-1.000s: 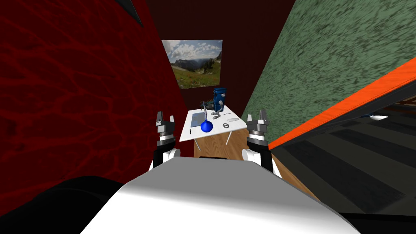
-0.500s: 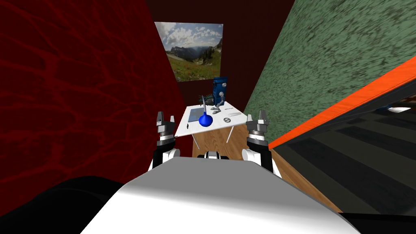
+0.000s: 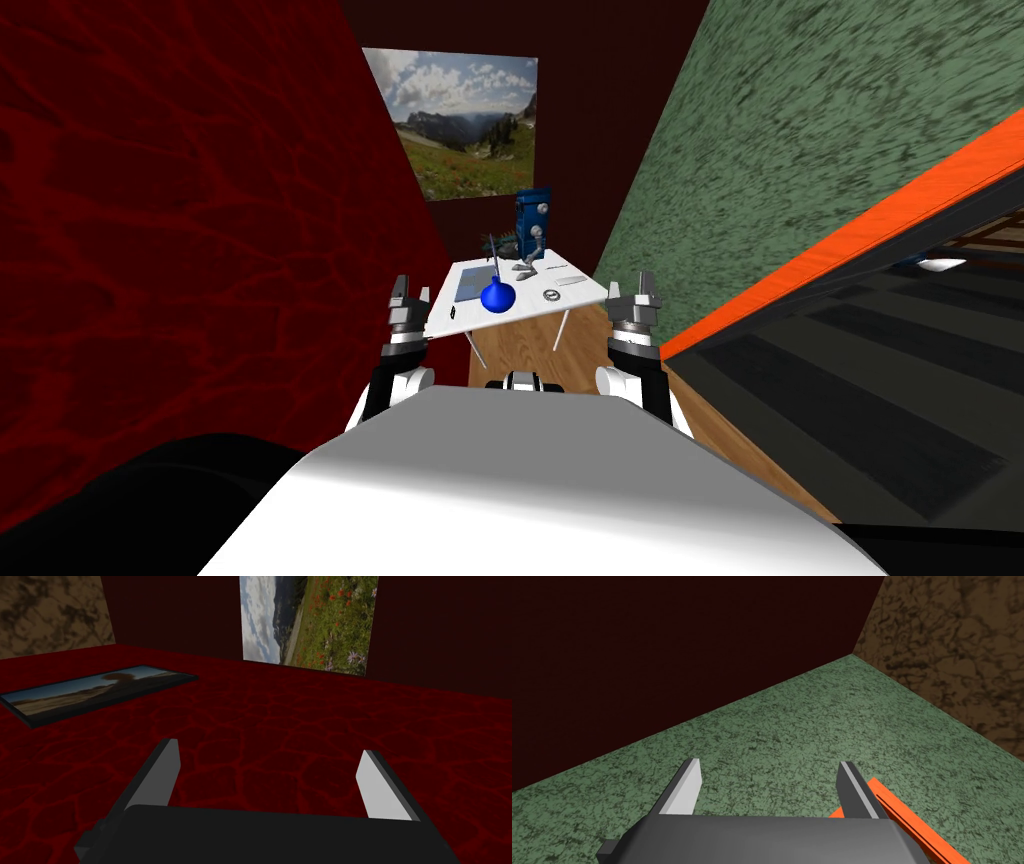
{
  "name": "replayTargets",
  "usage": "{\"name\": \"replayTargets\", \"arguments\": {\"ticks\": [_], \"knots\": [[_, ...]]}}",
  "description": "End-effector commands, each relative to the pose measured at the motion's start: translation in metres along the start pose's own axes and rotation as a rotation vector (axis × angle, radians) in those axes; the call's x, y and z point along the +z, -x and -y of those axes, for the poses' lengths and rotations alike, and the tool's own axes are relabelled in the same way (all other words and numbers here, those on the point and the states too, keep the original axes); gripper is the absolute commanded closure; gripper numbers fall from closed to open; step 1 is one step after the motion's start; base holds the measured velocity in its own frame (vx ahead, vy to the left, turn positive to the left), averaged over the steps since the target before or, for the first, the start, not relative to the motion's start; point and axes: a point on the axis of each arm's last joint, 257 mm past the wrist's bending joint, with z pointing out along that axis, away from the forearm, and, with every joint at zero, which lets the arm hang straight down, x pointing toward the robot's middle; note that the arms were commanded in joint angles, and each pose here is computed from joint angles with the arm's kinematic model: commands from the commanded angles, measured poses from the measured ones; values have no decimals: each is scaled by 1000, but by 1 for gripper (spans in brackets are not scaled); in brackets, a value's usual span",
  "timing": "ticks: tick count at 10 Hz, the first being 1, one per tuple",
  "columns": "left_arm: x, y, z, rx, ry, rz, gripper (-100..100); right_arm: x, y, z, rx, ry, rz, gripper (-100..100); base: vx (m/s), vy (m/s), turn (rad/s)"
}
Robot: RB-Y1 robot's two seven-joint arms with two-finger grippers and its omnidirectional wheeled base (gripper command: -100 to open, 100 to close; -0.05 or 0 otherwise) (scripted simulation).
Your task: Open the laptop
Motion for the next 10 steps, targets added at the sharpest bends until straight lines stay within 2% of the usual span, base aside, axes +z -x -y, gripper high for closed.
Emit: {"name": "replayTargets", "arguments": {"ticks": [1,5,10], "knots": [[1,6,-19,51,63,-25,-100,0,0,0,0,0,0,0,30,-100,-88],[0,25,-49,133,170,-42,-100,0,0,0,0,0,0,0,31,-103,-90],[-3,55,-80,229,295,-44,-100,0,0,0,0,0,0,0,47,-100,-83]]}}
